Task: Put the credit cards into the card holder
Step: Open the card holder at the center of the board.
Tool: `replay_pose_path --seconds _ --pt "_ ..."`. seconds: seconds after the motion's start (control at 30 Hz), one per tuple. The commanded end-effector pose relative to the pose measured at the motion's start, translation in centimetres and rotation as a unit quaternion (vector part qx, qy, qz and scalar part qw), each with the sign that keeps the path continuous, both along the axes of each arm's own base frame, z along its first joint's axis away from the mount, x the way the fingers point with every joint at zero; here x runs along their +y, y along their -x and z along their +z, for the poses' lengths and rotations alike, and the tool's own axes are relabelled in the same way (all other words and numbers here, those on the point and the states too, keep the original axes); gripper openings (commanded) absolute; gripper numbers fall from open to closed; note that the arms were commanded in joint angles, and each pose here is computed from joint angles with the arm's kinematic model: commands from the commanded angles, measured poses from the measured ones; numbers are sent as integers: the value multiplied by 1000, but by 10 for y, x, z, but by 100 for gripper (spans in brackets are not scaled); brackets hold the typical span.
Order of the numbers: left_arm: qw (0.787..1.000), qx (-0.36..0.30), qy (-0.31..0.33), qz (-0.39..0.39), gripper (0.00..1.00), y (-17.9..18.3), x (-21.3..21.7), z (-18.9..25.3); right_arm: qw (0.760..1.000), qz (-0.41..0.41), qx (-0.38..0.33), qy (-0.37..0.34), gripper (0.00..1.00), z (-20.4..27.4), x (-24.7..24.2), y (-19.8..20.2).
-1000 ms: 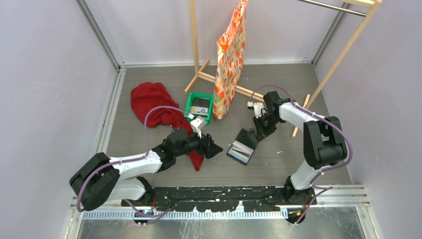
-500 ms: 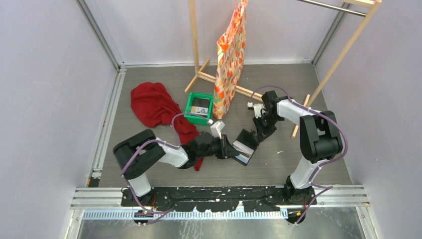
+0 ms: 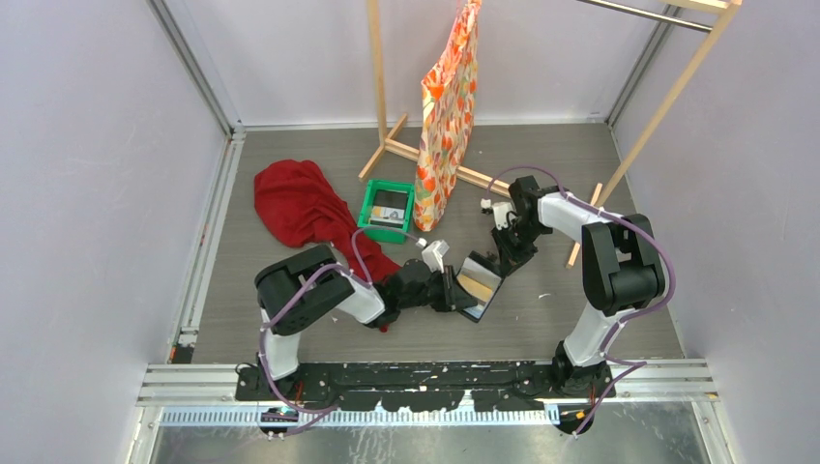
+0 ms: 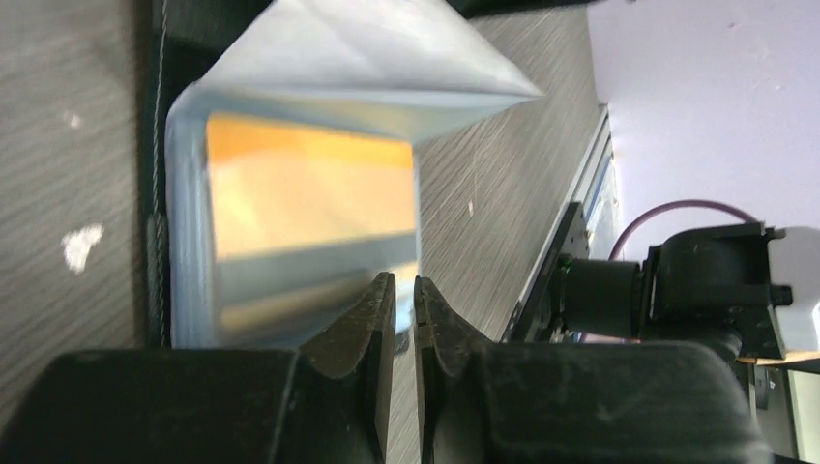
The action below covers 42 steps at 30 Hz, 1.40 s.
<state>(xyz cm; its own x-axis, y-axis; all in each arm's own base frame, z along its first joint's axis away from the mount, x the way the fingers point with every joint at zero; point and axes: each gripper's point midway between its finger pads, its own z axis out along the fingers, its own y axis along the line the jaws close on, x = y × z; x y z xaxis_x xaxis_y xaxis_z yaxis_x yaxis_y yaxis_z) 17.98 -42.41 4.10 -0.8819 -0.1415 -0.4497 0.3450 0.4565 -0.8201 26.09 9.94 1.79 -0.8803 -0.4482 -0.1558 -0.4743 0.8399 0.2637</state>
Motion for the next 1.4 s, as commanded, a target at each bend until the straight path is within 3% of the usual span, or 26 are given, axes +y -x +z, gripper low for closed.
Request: replay_pose_path --seconds 0.0,0.13,0.33,0.6,0.7,0.77,0.83,0.93,1.03,1.13,1.37 --pt "998 -43 30 25 15 -24 -19 30 1000 15 7 -17 6 8 7 3" --pt "998 -43 9 44 18 -39 -20 24 999 31 11 -41 8 15 13 8" --pt "998 -24 -11 49 19 -56 -25 3 996 45 -3 -70 20 31 22 10" --pt "998 -26 -52 39 22 -63 -23 -17 989 34 -134 -49 46 77 1 -18" --pt "997 -26 -59 29 23 -61 -22 -20 979 72 -164 -102 49 96 13 -9" --pt "998 -24 -59 25 23 -62 -21 -20 967 120 -148 -169 46 101 33 11" --pt "998 -25 -59 28 24 -65 -18 -17 958 162 -135 -194 39 95 45 22" --pt "997 -28 -58 32 26 -71 -12 -11 962 191 -118 -158 20 71 50 21" --pt "997 -32 -55 36 27 -77 -6 -2 972 185 -103 -104 10 49 51 10" --pt "997 -36 -52 35 27 -79 -2 5 982 150 -85 -73 5 35 50 0" --pt "997 -52 -43 32 28 -75 6 22 991 124 -36 -32 4 9 45 1"
